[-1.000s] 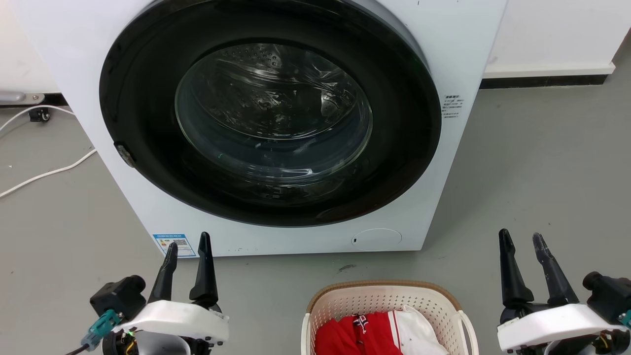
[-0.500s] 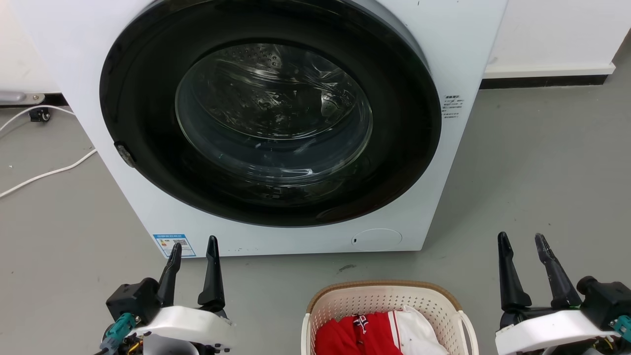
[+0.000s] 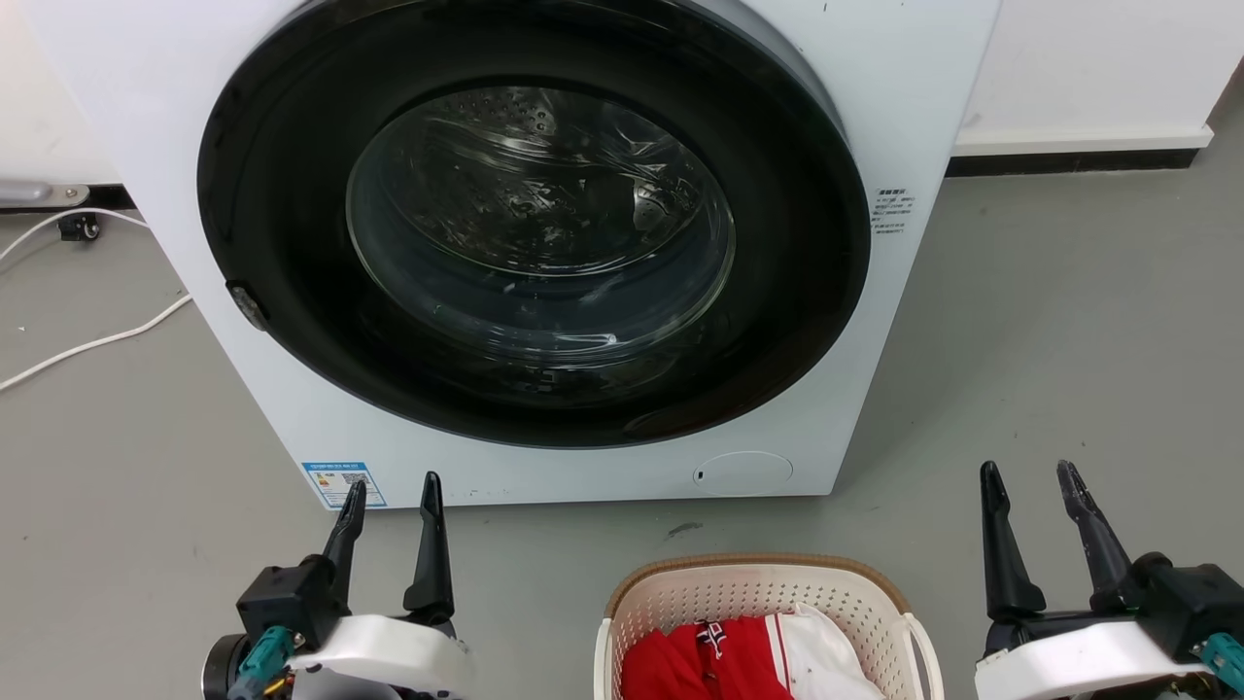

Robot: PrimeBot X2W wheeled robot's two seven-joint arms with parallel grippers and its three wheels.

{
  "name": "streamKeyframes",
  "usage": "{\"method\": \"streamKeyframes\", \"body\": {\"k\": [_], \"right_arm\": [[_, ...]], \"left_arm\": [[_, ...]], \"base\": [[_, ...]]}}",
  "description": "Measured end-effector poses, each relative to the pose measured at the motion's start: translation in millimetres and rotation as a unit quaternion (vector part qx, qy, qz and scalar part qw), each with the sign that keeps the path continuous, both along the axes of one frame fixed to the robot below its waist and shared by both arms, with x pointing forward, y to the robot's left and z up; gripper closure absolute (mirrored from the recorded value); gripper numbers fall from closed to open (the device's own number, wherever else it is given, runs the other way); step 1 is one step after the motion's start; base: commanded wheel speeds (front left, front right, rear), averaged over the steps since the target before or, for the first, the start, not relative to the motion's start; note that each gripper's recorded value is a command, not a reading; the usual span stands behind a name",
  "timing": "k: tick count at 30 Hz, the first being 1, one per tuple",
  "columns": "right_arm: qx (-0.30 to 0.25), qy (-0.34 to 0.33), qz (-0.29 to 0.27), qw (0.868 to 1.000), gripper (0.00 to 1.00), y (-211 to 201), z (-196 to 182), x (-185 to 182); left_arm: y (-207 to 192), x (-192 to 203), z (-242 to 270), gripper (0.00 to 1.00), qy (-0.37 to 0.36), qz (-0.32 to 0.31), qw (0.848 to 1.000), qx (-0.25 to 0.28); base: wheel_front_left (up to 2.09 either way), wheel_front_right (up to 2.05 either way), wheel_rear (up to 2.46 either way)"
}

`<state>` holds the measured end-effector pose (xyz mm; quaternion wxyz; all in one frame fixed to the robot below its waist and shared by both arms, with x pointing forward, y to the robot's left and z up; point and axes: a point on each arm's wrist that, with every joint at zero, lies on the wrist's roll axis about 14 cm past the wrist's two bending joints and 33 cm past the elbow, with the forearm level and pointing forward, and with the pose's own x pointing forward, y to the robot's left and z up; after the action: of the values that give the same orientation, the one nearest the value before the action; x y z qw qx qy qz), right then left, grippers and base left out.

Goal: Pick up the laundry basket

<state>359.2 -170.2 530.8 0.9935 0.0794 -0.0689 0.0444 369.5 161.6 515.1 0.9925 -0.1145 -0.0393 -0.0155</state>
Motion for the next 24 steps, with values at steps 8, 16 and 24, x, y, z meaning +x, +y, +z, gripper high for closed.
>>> {"method": "streamKeyframes", "body": {"k": [8, 16, 24], "right_arm": [[-0.016, -0.007, 0.003, 1.0, 0.0, 2.8, 0.8, -2.6], [-0.038, -0.009, 0.007, 0.999, 0.0, 5.2, -0.3, -3.7], [-0.049, -0.013, 0.008, 0.999, 0.0, 6.2, -0.5, -3.9]], "left_arm": [[-2.8, -2.4, -1.9, 0.0, -0.002, -0.003, 1.0, 0.026], [-4.1, -4.2, -3.2, 0.0, -0.006, -0.003, 0.999, 0.05], [-5.4, -5.0, -4.3, 0.0, -0.009, -0.004, 0.997, 0.073]], "base": [[0.0, 0.0, 0.0], [0.0, 0.0, 0.0], [0.0, 0.0, 0.0]]}}
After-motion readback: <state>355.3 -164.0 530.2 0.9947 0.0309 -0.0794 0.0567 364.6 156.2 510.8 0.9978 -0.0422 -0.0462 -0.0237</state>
